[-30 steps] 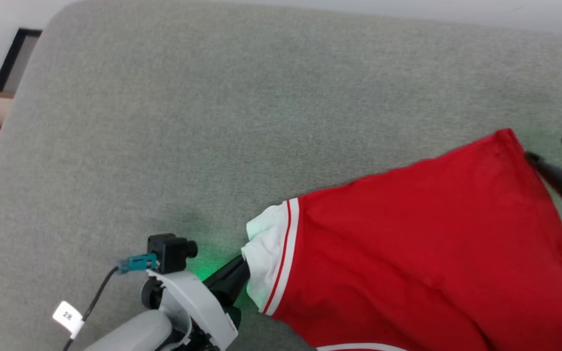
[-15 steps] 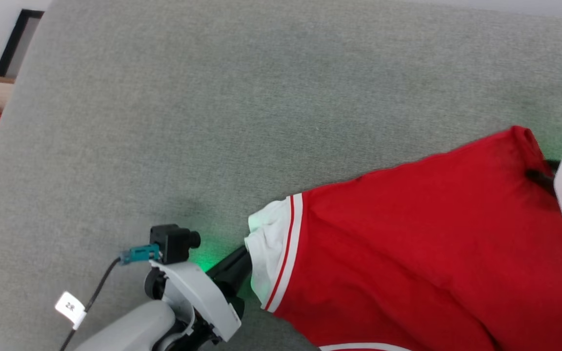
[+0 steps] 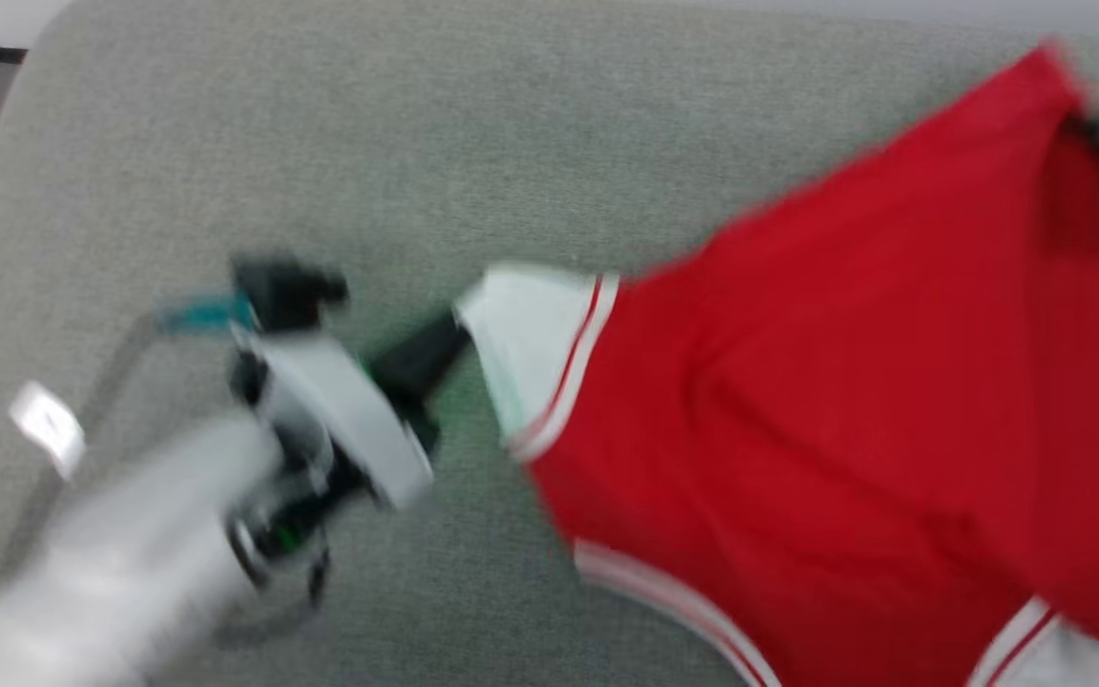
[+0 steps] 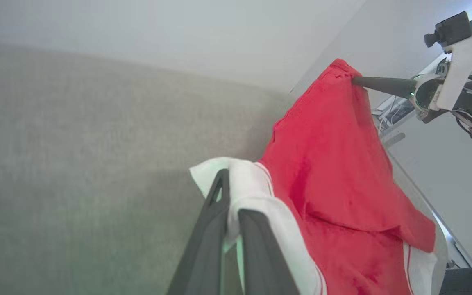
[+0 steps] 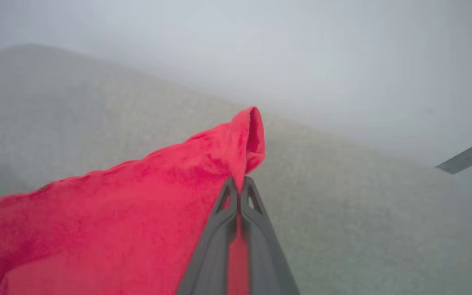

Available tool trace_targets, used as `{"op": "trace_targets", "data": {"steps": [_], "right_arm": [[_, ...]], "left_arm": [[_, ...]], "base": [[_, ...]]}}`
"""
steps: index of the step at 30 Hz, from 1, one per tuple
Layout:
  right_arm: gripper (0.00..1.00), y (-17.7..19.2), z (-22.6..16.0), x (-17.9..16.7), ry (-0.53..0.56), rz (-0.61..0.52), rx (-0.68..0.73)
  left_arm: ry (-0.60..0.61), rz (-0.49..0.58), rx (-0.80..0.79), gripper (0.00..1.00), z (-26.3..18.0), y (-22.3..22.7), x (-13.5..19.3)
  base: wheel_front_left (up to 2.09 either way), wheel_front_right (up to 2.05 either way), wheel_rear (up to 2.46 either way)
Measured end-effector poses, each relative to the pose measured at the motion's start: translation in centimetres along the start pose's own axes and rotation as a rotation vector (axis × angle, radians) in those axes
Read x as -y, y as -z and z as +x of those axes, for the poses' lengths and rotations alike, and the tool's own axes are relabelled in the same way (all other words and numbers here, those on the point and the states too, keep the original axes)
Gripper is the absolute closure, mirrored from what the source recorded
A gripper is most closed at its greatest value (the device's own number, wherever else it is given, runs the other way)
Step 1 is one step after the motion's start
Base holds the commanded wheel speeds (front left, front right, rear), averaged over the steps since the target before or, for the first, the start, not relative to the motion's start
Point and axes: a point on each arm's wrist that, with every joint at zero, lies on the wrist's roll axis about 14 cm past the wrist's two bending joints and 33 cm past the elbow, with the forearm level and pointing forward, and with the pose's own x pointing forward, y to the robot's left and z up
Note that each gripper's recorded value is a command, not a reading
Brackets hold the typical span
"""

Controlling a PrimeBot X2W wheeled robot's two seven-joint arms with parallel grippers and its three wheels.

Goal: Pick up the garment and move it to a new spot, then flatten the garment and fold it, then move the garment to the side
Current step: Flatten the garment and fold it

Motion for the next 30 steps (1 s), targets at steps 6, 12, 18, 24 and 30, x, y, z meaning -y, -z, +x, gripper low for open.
{"op": "trace_targets", "data": {"steps": [6,12,18,24,30], "right_arm": [[1.0,-8.5,-2.1,5.6,0.15,0.08,0.29],[1.0,-15.9,-4.0,9.4,0.274,0.106,0.557],[1.0,-22.5,-7.3,11.0,0.353,0.11,0.839],[1.0,-21.7,-7.4,11.7,0.401,0.09,0.834],[1.0,-14.4,-3.9,11.3,0.392,0.052,0.633]], "left_arm": [[0.087,0.119,0.105,1.0,4.2,-10.1,2.2],[0.093,0.2,0.281,1.0,8.3,-21.3,3.9],[0.128,0.195,0.576,1.0,9.4,-31.9,7.2],[0.169,0.171,0.641,1.0,10.0,-33.2,8.9],[0.117,0.092,0.409,1.0,11.3,-22.8,4.4]], "base": [[0.0,0.0,0.0],[0.0,0.0,0.0],[0.0,0.0,0.0],[0.0,0.0,0.0],[0.0,0.0,0.0]]}}
